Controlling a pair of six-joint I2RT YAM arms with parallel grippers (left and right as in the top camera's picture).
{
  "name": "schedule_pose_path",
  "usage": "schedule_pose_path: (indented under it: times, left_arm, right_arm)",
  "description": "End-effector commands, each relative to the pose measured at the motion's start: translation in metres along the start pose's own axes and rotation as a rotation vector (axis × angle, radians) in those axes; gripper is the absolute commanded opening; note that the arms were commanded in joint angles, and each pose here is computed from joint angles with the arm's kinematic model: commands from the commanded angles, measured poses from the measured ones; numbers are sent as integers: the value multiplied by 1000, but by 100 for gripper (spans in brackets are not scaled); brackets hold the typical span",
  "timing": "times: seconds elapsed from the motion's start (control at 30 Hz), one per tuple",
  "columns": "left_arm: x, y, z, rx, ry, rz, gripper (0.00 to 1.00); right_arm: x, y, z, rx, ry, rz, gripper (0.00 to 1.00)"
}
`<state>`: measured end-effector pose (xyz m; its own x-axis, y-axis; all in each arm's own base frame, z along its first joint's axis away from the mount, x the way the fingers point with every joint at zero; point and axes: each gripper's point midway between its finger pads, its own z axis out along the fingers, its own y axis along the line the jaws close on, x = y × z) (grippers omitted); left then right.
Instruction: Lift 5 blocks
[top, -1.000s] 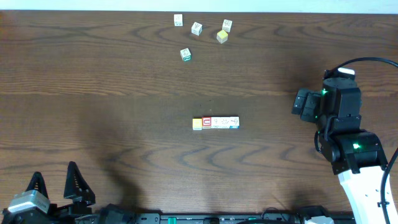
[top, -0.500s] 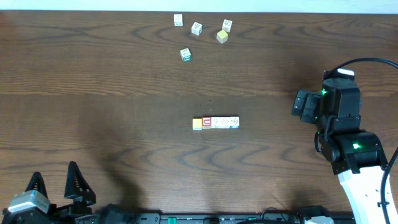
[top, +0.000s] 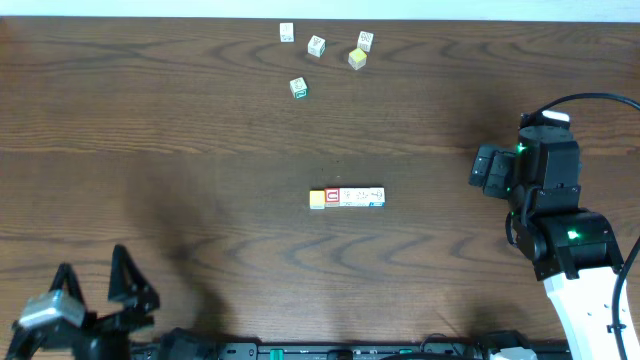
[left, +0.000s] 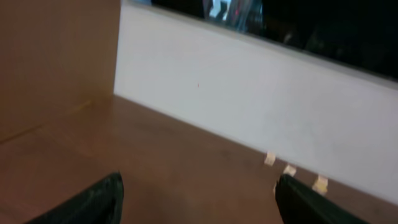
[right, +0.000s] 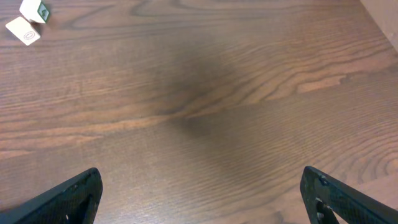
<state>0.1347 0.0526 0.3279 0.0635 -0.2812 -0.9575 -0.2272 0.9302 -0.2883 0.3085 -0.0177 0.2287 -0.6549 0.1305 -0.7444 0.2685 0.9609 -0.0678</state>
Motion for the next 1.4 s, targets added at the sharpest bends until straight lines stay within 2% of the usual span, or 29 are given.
schedule_pose_path:
  times: [0.0, 0.3, 0.63, 0.9, 1.17, 1.37]
  left_arm:
    - [13, -5, 23, -26, -44, -2, 79]
    - [33, -40, 67, 171, -293, -81, 79]
    - [76, -26, 81, 112, -146, 10, 79]
    - [93, -20, 91, 117, -266, -26, 79]
    - [133, -7, 100, 60, -106, 57, 79]
    - [198, 6, 99, 63, 171, 116, 79]
  right_arm:
    - [-3, -4, -1, 14, -4, 0, 99]
    - [-3, -4, -1, 14, -4, -1, 99]
    - [-3, -4, -1, 14, -4, 0, 99]
    - [-3, -4, -1, 14, -4, 0, 99]
    - [-3, -4, -1, 14, -4, 0, 99]
    - [-3, -4, -1, 14, -4, 0, 99]
